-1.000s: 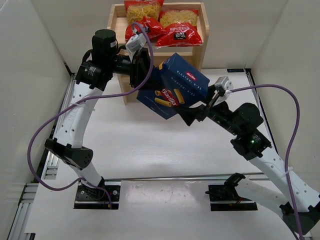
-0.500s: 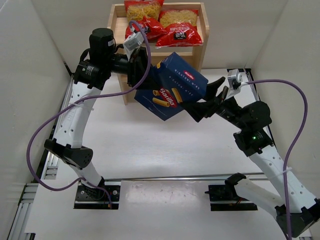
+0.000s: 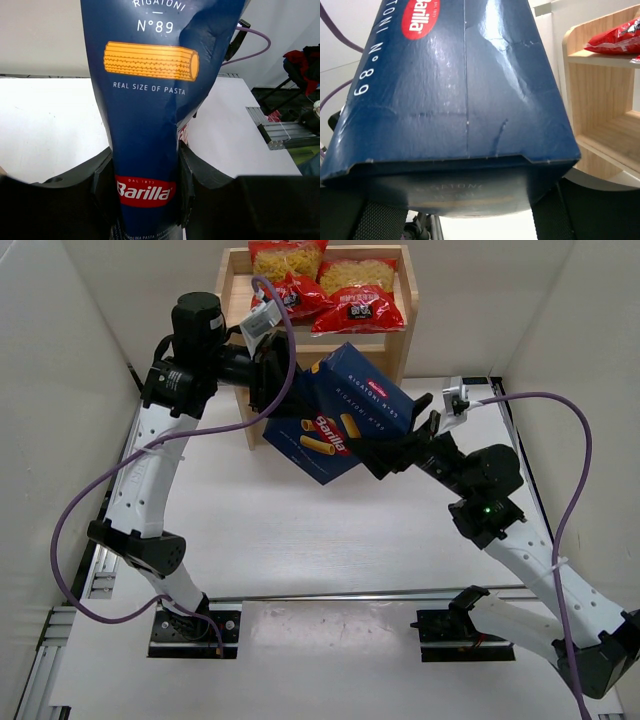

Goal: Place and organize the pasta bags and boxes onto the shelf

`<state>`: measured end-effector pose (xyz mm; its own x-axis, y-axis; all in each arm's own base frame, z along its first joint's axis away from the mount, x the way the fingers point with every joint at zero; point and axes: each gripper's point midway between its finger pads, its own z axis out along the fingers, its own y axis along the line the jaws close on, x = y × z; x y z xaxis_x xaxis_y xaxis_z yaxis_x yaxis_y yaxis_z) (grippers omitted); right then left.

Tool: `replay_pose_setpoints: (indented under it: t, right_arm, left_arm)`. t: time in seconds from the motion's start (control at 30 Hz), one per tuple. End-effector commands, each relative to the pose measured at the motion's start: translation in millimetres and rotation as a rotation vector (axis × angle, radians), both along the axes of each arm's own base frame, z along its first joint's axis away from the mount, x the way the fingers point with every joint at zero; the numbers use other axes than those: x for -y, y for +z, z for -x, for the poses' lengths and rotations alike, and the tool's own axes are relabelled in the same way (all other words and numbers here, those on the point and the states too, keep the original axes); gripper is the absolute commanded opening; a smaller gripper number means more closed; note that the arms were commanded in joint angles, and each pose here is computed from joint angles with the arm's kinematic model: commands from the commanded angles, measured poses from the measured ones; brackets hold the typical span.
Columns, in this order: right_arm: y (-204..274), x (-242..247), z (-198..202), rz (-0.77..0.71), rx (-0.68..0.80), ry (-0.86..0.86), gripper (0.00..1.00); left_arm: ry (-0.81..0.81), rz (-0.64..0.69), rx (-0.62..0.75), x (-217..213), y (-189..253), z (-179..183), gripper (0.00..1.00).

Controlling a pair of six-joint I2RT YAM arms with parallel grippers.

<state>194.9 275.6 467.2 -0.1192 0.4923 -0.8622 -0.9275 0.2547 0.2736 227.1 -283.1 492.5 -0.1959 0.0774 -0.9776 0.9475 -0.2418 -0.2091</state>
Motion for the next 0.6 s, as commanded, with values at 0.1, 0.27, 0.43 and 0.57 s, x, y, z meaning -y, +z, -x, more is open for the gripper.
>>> replay_pose_setpoints:
  t: [0.1, 0.27, 0.43, 0.57]
  right_arm:
    - [-11, -11, -4, 0.012, -0.169, 0.026, 0.38]
    - [-34, -19, -17, -0.028, -0.378, 0.036, 0.27]
    - [-43, -22, -27, -0.115, -0.544, 0.05, 0.15]
    - [-49, -25, -30, -0.102, -0.561, 0.046, 0.06]
  left_arm:
    - [-0.115, 0.065, 0.132, 2, 20, 28, 0.2]
    - [0.079, 0.023, 0.096, 0, 4, -16, 0.45]
    - [0.155, -0.02, 0.03, 0, -20, -39, 0.56]
    - [0.175, -0.044, -0.015, -1, -36, -48, 0.59]
